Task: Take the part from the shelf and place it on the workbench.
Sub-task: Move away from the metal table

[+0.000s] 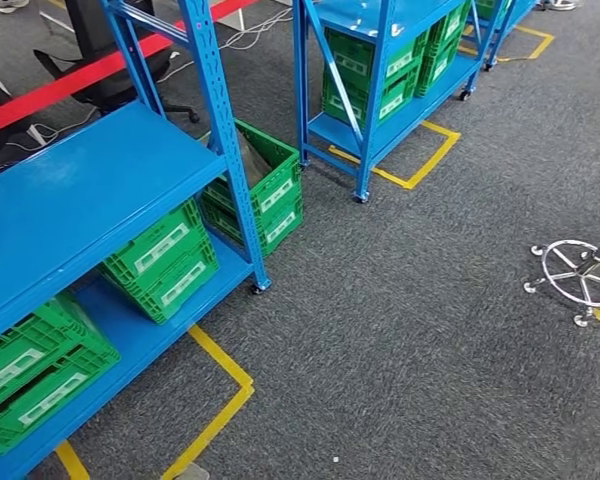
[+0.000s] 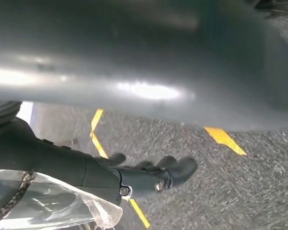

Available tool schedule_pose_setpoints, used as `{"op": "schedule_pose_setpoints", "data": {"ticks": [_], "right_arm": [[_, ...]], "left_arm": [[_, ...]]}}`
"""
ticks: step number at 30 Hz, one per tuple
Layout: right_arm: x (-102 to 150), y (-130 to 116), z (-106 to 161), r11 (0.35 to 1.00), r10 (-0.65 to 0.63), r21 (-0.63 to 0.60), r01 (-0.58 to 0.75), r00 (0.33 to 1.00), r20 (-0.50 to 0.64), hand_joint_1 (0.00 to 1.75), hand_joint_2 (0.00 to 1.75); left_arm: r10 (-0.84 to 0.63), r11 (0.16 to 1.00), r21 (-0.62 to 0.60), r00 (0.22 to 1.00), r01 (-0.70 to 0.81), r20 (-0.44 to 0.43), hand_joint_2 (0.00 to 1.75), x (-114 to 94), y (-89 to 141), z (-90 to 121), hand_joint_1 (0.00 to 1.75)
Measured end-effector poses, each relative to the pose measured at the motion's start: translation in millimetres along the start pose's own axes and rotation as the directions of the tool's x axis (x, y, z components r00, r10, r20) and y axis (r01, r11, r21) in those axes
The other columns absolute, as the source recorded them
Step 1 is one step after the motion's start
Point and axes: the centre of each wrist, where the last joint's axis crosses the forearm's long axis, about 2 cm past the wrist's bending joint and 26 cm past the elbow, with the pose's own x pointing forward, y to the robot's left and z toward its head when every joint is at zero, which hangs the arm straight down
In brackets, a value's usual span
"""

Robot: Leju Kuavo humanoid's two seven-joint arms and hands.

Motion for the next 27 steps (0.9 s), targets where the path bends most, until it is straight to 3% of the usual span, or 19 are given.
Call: {"op": "schedule_pose_setpoints", "data": {"ticks": [27], "right_arm": [[-11.6, -15.8, -4.5, 0.999, 0.031, -0.016, -0.031, 0.999, 0.026, 0.0, 0.0]], "left_arm": [[-0.048, 0.998, -0.036, 0.999, 0.049, 0.005, 0.0, 3.2, -9.8, 2.8, 0.0]]}}
